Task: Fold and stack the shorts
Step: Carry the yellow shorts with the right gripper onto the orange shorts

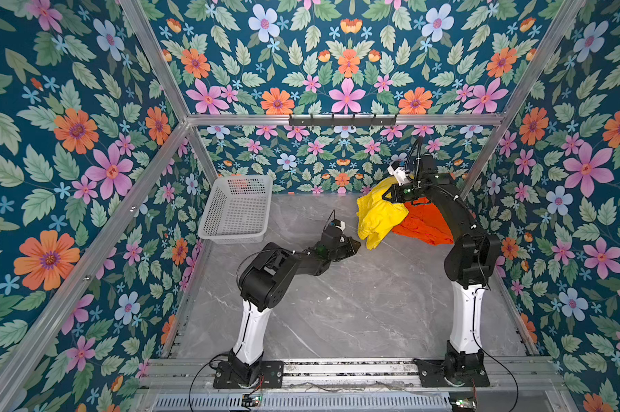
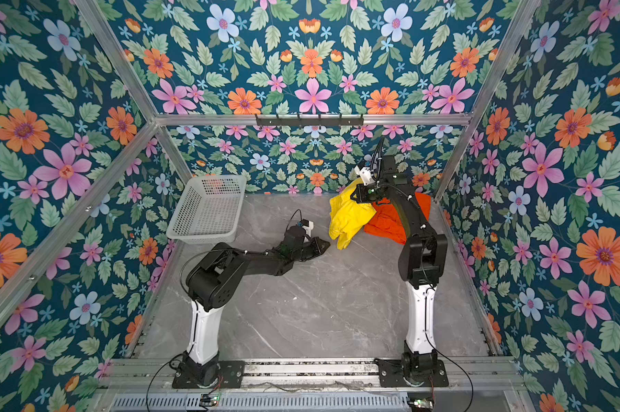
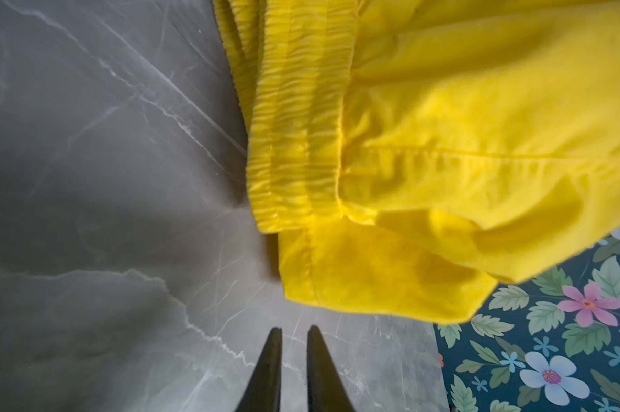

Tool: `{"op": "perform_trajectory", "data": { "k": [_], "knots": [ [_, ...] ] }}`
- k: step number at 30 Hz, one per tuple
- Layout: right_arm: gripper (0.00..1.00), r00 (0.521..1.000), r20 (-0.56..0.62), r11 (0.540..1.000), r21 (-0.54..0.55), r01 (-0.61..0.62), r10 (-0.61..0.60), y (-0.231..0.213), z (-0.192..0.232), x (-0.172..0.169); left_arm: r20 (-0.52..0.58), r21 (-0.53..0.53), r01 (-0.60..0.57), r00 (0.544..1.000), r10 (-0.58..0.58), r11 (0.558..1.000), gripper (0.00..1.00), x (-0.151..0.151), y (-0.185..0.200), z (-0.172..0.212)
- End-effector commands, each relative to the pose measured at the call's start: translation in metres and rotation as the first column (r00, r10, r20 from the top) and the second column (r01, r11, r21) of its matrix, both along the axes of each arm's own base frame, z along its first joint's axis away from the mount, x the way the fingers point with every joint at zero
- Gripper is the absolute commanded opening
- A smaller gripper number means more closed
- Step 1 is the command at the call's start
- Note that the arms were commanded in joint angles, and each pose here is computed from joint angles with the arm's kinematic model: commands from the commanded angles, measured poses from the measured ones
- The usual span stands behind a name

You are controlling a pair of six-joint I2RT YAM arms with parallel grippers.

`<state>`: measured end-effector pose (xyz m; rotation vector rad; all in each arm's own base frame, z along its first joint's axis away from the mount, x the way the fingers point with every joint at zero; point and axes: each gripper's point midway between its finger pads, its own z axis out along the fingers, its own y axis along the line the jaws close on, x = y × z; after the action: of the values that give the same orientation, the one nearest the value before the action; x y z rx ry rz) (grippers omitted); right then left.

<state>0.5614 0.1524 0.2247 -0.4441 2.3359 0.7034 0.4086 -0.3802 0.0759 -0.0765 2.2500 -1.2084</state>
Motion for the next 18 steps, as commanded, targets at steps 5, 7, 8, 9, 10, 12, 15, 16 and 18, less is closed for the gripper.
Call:
{"op": "perform_trajectory", "data": {
  "k": [5,7,8,9,10,12,15,16,18],
  "knots": [
    [0.0,0.998,0.061,1.0,-0.016,-0.02,0.021,-0.014,0.01,0.022,0.026,0.032,-0.027,0.999,0.026,0.999,0.17,0.003,0.017,0.002],
    [0.0,0.996,0.084,1.0,0.006,-0.012,0.011,-0.023,0.015,0.028,0.025,0.036,-0.03,0.999,0.03,0.999,0.17,0.003,0.019,0.001],
    [0.0,0.995,0.097,1.0,0.01,-0.004,0.003,-0.028,0.018,0.031,0.024,0.039,-0.029,0.999,0.028,0.999,0.17,0.003,0.02,0.001],
    [0.0,0.994,0.106,1.0,0.014,0.002,-0.003,-0.033,0.019,0.033,0.022,0.04,-0.029,0.999,0.028,0.999,0.17,0.003,0.02,0.0],
    [0.0,0.993,0.116,1.0,0.02,0.005,-0.008,-0.038,0.021,0.036,0.02,0.042,-0.031,0.999,0.03,0.999,0.17,0.003,0.02,-0.001],
    [0.0,0.992,0.125,0.999,0.048,0.004,-0.01,-0.046,0.024,0.038,0.019,0.043,-0.032,0.999,0.031,0.999,0.17,0.004,0.021,-0.001],
    [0.0,0.993,0.119,0.994,0.109,0.0,-0.013,-0.057,0.026,0.04,0.016,0.047,-0.031,0.999,0.03,0.998,0.17,0.005,0.02,-0.002],
    [0.0,0.993,0.118,0.993,0.122,0.0,-0.014,-0.061,0.025,0.042,0.015,0.048,-0.03,0.999,0.029,0.998,0.17,0.004,0.019,-0.003],
    [0.0,0.993,0.117,0.991,0.133,0.002,-0.018,-0.067,0.023,0.043,0.015,0.048,-0.031,0.999,0.03,0.998,0.18,0.005,0.019,-0.003]
  ]
}}
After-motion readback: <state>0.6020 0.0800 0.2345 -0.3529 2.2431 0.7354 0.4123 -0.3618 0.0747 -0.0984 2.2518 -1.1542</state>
